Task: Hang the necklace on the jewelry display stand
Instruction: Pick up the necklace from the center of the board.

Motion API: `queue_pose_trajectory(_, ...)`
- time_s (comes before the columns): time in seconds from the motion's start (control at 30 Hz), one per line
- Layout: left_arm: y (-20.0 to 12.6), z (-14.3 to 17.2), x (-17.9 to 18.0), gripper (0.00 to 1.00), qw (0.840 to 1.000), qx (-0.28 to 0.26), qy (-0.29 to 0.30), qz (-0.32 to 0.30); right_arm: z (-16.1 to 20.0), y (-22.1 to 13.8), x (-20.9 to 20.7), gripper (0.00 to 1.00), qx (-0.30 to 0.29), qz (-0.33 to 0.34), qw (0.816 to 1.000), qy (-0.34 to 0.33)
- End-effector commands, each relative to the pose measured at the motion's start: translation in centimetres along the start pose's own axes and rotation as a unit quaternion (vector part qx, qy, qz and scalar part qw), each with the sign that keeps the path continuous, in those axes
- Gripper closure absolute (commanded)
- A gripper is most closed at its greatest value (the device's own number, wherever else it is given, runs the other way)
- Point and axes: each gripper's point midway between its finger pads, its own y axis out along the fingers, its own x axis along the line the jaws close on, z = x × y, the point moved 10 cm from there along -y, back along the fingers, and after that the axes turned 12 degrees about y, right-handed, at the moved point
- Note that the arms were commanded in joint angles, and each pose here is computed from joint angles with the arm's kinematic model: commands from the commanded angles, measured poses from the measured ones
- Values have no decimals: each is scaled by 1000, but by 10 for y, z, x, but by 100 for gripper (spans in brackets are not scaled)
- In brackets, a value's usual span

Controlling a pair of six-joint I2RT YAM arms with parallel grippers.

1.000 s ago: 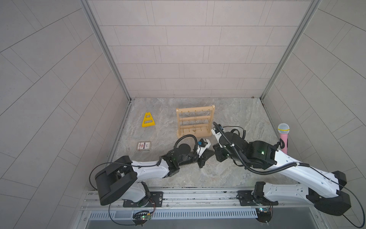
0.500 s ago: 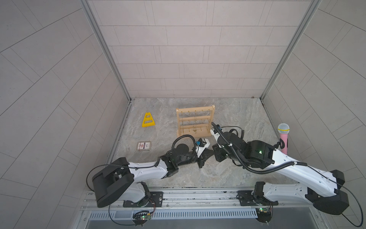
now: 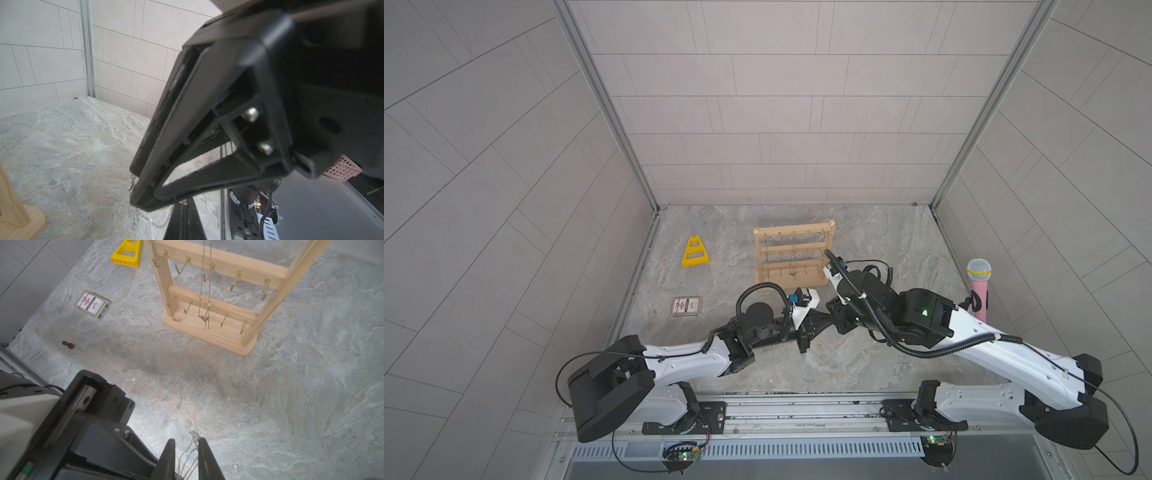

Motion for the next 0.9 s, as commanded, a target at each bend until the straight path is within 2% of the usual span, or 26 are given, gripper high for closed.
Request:
queue_pose_trajectory(0.0, -5, -15, -5, 100, 999, -49, -3, 18, -5, -10, -3, 72, -6, -5, 1000, 0)
queue_pose_trajectory(0.23, -9, -26, -8, 100, 995, -92, -27, 42, -4, -9, -9, 59, 18, -25, 1000, 6)
queue_pose_trajectory(0.4, -9, -28, -10, 100, 993, -97, -34, 54, -7, -4, -15, 49, 30, -52, 998, 28)
queue_pose_trajectory(0.7, -12, -31, -10, 100, 993, -102, -33, 54, -9, 2, -32, 46, 47, -104, 991, 67)
queue_pose_trajectory(0.87, -13, -32, -10, 100, 993, -104, -33, 55, -12, 6, -40, 44, 45, -104, 990, 83)
